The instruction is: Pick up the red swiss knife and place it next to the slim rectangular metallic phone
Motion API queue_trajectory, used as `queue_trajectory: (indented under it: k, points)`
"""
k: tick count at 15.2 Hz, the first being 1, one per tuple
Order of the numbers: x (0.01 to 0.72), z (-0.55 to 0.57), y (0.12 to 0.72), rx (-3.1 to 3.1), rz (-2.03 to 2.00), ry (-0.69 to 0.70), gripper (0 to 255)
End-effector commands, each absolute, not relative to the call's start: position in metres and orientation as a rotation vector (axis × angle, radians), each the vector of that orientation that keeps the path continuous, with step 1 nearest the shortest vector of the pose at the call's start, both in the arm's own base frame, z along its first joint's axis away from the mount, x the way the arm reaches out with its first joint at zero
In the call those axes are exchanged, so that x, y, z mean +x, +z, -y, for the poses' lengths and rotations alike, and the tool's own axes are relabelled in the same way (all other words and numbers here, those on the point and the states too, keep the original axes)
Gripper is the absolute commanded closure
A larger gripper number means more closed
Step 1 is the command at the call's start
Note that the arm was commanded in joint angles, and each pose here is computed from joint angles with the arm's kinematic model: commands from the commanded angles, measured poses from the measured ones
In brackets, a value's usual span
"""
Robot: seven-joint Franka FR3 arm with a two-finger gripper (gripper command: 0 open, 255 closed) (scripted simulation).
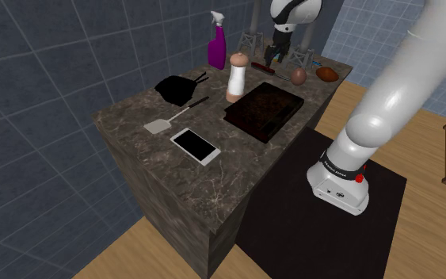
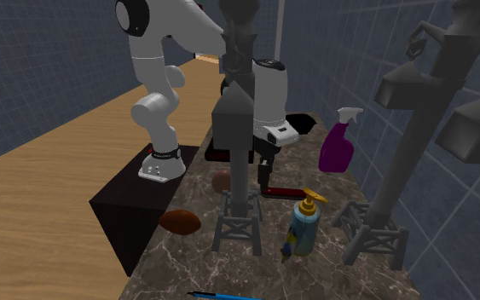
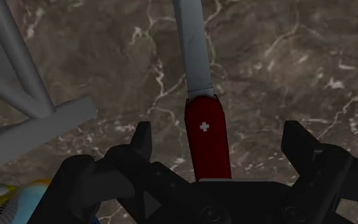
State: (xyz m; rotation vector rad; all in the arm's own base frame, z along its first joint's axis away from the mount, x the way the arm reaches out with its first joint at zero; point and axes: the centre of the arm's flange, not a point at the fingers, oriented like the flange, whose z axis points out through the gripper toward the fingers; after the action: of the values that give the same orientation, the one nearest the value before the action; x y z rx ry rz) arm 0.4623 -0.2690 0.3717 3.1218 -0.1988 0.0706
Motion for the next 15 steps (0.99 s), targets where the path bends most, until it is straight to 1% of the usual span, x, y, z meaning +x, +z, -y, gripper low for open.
queue_trajectory:
  k: [1,7,15]
  points:
    - [0.467,0.273,0.362,3.121,0.196,0.074,0]
    - [0.468,0.274,0.327,3.121,0.196,0.074,0]
    - [0.468,0.274,0.327,3.121,0.196,0.074,0]
